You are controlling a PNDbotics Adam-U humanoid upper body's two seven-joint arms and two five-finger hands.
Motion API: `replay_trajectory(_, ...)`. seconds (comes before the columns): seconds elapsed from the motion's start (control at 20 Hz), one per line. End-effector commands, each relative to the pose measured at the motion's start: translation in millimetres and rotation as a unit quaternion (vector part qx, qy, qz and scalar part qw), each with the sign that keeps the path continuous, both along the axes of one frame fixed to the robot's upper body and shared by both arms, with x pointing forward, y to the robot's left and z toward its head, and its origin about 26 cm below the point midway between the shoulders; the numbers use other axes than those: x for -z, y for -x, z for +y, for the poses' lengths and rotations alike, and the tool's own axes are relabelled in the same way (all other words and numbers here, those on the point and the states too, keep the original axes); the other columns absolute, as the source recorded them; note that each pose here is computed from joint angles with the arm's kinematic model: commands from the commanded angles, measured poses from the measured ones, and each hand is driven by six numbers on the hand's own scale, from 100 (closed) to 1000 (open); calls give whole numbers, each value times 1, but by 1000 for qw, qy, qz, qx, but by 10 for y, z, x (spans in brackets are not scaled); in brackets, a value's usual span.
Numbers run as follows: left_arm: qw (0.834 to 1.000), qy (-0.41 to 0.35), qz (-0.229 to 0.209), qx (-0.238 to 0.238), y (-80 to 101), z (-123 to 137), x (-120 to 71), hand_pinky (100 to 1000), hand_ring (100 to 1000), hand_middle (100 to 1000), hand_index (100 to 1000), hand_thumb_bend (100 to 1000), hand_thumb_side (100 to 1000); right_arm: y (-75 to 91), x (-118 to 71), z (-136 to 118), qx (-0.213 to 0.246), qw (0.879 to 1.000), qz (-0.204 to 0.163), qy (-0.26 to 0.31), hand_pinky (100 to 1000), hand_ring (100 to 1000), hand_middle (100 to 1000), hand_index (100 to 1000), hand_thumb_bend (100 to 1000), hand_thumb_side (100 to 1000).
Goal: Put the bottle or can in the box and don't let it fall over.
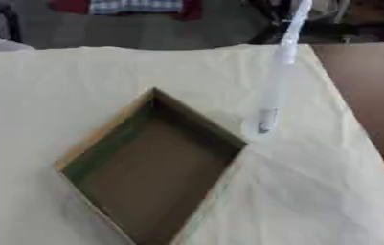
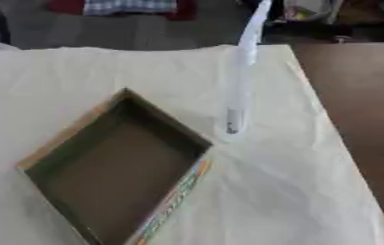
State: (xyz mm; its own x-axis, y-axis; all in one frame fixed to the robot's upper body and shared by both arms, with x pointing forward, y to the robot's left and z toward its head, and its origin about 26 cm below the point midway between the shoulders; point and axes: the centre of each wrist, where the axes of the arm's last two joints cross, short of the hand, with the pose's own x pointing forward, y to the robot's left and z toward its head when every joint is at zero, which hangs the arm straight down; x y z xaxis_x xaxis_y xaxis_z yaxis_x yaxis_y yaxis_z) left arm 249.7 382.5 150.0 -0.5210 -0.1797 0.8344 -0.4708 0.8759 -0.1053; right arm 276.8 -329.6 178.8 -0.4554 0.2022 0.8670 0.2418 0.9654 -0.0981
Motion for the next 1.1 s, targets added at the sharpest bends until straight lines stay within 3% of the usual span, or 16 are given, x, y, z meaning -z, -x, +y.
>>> replay_trajectory(0.05,1000,-18,-5,-1,12,36,-84,1000,1000,1000,726,100,622,2,-179,-19,-11,999,-1,53,974,1000,1000,860,100,470)
replay_trajectory(0.55,1000,-22,7,2,10,45,-68,1000,1000,1000,725,100,619,-73,-503,28,-34,985,51,162,990,1000,1000,888,100,470)
replay_trajectory(1.1,1000,-23,15,5,12,51,-50,1000,1000,1000,724,100,618,-160,-901,192,-58,970,78,222,1000,1000,1000,958,100,470)
